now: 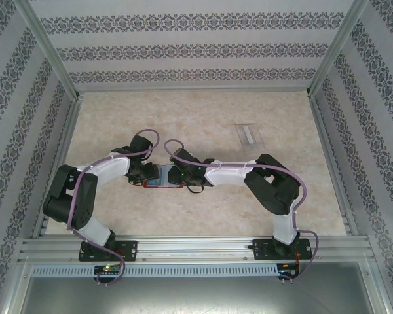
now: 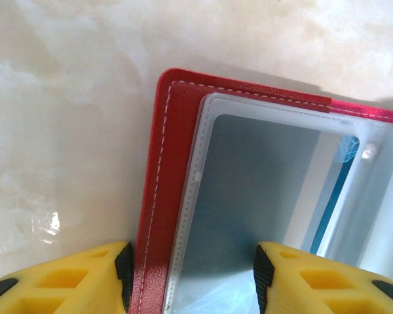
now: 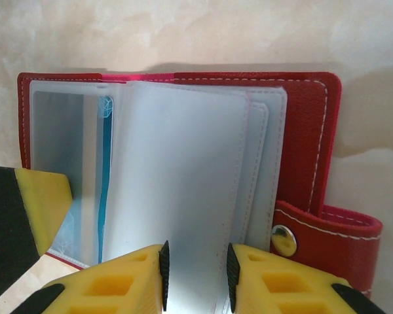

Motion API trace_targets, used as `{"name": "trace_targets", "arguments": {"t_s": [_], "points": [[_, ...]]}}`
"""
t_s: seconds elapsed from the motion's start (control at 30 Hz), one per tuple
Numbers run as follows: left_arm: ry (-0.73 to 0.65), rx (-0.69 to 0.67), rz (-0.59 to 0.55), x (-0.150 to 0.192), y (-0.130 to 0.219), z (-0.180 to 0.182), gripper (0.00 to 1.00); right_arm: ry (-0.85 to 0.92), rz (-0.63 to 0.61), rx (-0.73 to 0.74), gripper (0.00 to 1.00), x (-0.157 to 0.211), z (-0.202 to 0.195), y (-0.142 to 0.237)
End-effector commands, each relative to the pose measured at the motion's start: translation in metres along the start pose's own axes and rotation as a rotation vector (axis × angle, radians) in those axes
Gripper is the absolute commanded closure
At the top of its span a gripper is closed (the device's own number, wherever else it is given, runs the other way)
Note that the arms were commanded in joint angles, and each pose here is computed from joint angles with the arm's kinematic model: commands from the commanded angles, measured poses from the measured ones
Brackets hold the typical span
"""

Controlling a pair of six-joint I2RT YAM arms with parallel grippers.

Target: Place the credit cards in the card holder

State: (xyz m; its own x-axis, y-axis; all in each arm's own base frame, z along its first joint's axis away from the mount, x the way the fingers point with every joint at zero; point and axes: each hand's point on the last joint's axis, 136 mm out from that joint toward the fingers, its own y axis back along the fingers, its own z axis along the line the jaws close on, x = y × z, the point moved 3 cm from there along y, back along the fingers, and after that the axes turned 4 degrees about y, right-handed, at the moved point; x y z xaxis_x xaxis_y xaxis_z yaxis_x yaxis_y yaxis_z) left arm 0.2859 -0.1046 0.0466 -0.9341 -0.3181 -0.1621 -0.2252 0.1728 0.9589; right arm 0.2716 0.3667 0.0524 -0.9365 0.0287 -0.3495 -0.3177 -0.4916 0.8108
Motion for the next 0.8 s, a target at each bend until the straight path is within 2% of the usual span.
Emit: {"name": "trace_targets", "arguments": {"t_s": [0.0,0.4,0.63,0.77], "points": [[-0.022,0.146,0.077,0.014,-0.019,-0.021,0.47,0.004,-0.002,-0.017,0.71,-0.001,0.008,0.001],[-0.022,0.153,0.075,0.014,-0.019,-0.022,0.48,0.022,-0.017,-0.036,0.80,-0.007,0.016,0.007],[-0.024,0.153,0.075,0.014,-0.018,-0.022,0.48,0.024,-0.039,-0.074,0.80,-0.011,0.023,0.012],[-0.025,0.157,0.069,0.013,-0.016,-0.023,0.49,0.024,-0.046,-0.123,0.76,-0.013,0.031,0.011]]}}
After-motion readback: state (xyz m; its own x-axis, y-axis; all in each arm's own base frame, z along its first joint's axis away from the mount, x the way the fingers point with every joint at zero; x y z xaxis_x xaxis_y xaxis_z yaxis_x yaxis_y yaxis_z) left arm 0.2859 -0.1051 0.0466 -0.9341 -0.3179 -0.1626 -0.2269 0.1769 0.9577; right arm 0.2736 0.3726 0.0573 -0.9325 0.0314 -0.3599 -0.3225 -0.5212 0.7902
